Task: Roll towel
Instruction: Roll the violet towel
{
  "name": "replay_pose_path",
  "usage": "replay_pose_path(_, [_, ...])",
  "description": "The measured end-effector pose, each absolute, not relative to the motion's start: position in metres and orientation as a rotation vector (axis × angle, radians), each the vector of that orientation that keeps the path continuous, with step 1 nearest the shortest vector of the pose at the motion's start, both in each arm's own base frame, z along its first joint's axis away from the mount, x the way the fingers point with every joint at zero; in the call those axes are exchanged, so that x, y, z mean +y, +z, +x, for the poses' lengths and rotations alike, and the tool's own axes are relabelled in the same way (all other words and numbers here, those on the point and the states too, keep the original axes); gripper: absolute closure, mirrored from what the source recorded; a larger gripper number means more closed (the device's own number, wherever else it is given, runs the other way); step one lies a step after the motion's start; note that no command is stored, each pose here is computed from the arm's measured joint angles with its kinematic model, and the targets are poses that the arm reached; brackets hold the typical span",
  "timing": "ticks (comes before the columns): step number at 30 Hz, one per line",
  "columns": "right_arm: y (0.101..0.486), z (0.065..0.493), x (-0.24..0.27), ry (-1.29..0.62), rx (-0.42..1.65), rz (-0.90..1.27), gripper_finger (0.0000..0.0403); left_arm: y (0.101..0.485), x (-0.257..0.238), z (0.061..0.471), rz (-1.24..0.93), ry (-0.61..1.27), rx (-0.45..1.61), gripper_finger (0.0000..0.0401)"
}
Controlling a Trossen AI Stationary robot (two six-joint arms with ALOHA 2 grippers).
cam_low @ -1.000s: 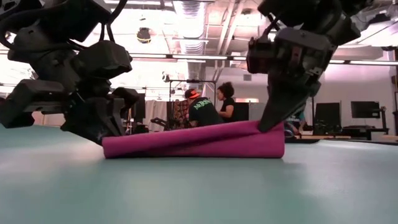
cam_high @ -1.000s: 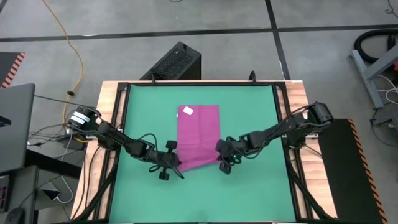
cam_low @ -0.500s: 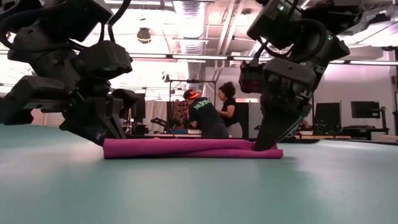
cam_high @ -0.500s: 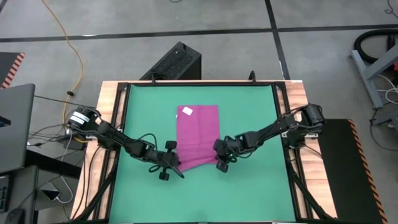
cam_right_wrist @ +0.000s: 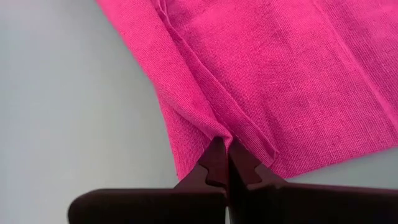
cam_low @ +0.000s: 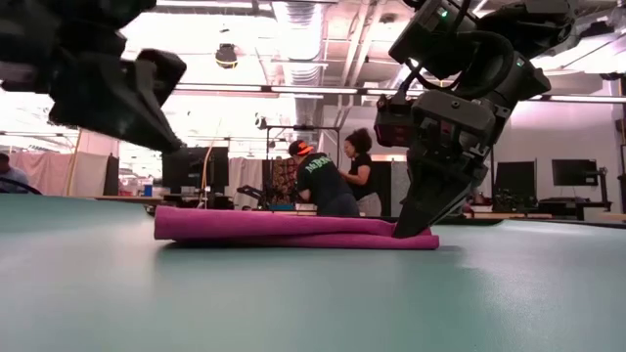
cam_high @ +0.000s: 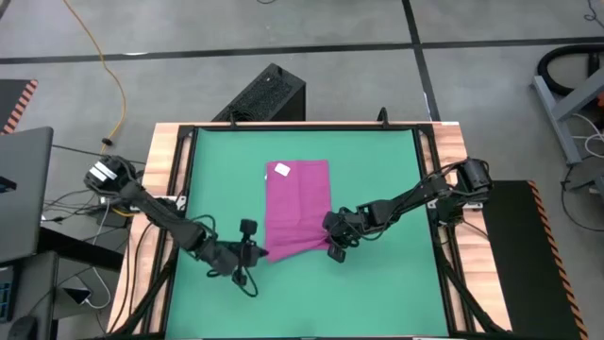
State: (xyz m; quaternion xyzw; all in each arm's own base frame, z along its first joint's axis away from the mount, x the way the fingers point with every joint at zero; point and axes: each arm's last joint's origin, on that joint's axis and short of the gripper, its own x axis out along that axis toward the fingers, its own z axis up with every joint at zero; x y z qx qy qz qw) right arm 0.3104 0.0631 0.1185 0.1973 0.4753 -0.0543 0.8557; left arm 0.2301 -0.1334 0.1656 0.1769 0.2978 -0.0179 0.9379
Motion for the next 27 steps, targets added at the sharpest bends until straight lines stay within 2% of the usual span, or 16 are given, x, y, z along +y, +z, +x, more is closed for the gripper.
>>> replay_pose_path(6, [0.119,0.311,0.063,-0.104,0.989,0.407,0.0396,0.148,-0.161,0.241,0.394,-0.122,0.652,0.0401])
replay_pose_path(8, [0.119,0.312,0.063,-0.103,0.986,0.407,0.0396,0.143,-0.169,0.247,0.394,-0.164,0.727,0.0401])
replay_pose_path(11, [0.119,0.312,0.064,-0.098,0.977,0.406,0.0396,0.138,-0.182,0.249,0.439,-0.164,0.835,0.0401])
replay_pose_path(15, [0.119,0.312,0.064,-0.092,0.974,0.395,0.0396,0.137,-0.197,0.253,0.474,-0.166,0.859,0.0401])
replay_pose_path(21, [0.120,0.313,0.064,-0.085,0.967,0.380,0.0396,0.120,-0.187,0.266,0.501,-0.091,0.903,0.0401])
replay_pose_path(27, [0.120,0.313,0.064,-0.083,0.966,0.374,0.0396,0.123,-0.180,0.266,0.557,0.020,0.877,0.0401])
